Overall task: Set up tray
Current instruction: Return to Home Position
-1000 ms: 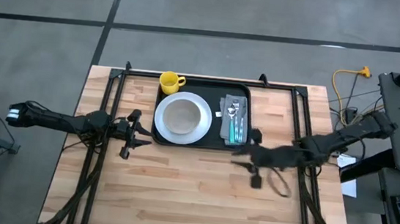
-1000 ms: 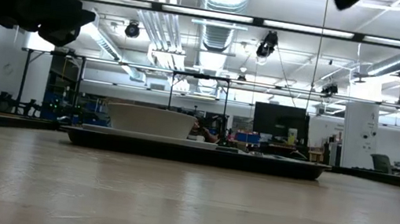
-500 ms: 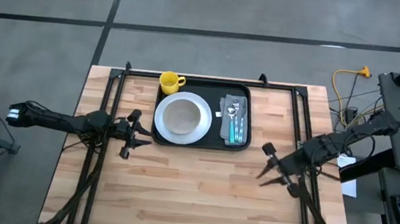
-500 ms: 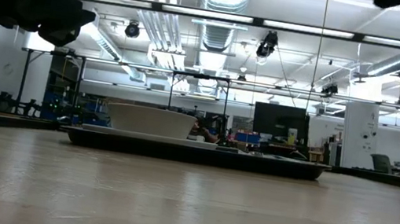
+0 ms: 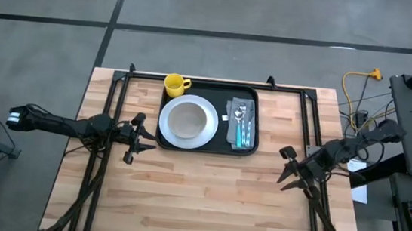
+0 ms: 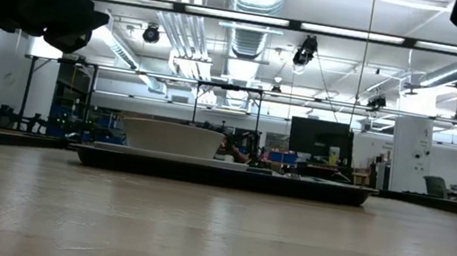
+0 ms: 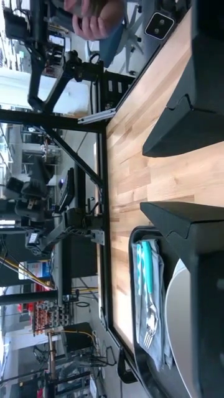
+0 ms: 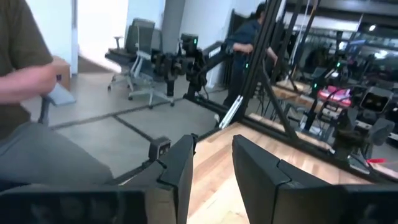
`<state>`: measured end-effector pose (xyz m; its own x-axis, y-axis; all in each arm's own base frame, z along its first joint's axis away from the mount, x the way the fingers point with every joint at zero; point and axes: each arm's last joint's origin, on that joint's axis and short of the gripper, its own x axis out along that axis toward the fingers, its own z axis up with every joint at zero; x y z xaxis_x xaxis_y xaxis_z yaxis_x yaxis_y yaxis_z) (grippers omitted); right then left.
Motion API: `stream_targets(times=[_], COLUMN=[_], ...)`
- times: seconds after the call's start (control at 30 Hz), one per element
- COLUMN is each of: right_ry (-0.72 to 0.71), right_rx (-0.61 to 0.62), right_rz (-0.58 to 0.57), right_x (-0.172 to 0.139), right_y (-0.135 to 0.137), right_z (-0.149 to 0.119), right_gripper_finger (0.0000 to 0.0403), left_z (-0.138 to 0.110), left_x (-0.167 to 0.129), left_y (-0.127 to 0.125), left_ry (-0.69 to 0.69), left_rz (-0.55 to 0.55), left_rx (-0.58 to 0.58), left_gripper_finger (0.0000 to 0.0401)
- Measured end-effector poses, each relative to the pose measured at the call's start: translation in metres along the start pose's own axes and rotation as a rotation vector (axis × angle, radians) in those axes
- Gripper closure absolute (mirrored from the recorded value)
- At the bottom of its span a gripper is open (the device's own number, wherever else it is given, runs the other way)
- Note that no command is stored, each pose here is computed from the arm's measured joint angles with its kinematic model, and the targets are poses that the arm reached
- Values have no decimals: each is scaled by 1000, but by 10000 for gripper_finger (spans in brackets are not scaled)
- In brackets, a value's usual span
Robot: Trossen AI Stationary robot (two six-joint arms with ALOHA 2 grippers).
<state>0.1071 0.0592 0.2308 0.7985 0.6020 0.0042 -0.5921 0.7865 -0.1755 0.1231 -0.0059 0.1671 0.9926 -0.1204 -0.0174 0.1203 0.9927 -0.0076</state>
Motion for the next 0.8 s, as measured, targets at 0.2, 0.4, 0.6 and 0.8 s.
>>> stream_targets(times=[0.2, 0.4, 0.6, 0.8], right_ry=[-76, -134, -164, -162], right_rx=[29, 36, 29, 29], right_rz=[-8, -15, -13, -12], right_x=[-16, -25, -28, -28], right_y=[5, 9, 11, 13], right_z=[-11, -22, -32, -43], right_gripper_finger=[303, 303, 303, 303], left_z=[0, 0, 0, 0], left_x=[0, 0, 0, 0], left_y=[0, 0, 0, 0], left_ry=[0, 0, 0, 0], left_rz=[0, 0, 0, 0], left_rx=[0, 0, 0, 0], left_gripper_finger=[293, 293, 293, 293])
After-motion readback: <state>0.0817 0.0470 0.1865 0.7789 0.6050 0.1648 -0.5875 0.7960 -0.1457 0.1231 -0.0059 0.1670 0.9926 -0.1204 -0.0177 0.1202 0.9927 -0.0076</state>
